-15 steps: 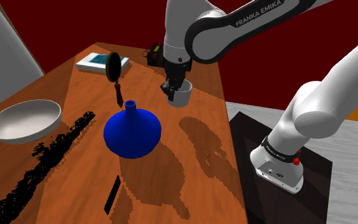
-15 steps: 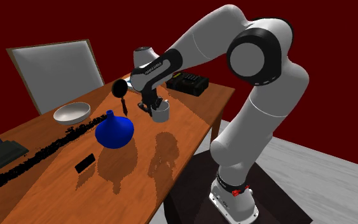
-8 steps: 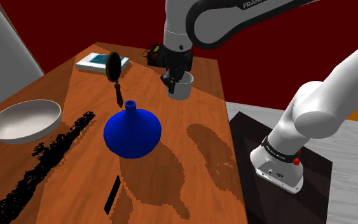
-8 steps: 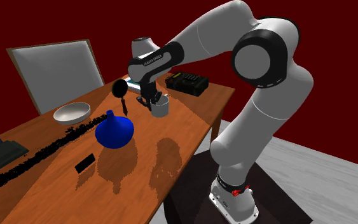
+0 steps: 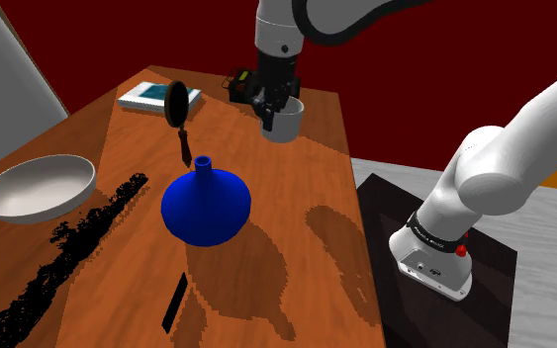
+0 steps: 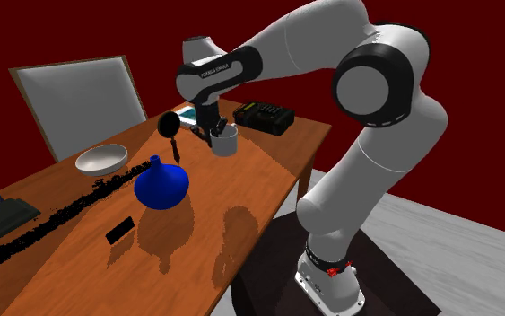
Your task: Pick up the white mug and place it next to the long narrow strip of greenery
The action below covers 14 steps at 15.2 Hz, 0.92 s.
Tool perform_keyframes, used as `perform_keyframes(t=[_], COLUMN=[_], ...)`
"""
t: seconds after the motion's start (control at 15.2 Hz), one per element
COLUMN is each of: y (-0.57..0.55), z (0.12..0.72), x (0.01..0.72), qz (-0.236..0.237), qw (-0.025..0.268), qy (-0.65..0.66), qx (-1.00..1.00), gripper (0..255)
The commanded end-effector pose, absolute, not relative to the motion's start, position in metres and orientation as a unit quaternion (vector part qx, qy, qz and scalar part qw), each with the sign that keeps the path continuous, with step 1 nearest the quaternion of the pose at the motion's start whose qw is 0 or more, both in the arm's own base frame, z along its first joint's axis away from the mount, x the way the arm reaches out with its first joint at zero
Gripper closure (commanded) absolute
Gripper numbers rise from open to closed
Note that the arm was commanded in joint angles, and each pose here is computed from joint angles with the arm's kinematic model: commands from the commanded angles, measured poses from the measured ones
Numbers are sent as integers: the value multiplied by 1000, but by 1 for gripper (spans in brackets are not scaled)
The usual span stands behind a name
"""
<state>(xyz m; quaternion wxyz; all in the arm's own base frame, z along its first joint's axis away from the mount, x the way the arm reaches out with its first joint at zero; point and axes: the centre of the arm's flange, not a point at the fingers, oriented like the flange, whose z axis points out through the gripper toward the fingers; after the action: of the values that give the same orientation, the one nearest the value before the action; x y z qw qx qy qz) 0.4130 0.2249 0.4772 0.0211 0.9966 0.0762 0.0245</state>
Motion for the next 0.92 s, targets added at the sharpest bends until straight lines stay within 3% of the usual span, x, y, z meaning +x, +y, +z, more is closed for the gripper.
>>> perform_keyframes(t=[0.0,0.86], y=[223,373], z=[486,487], x=[414,330], qz=[24,24], qw=[21,21], qy=[76,76], qx=[997,997], gripper=[255,255])
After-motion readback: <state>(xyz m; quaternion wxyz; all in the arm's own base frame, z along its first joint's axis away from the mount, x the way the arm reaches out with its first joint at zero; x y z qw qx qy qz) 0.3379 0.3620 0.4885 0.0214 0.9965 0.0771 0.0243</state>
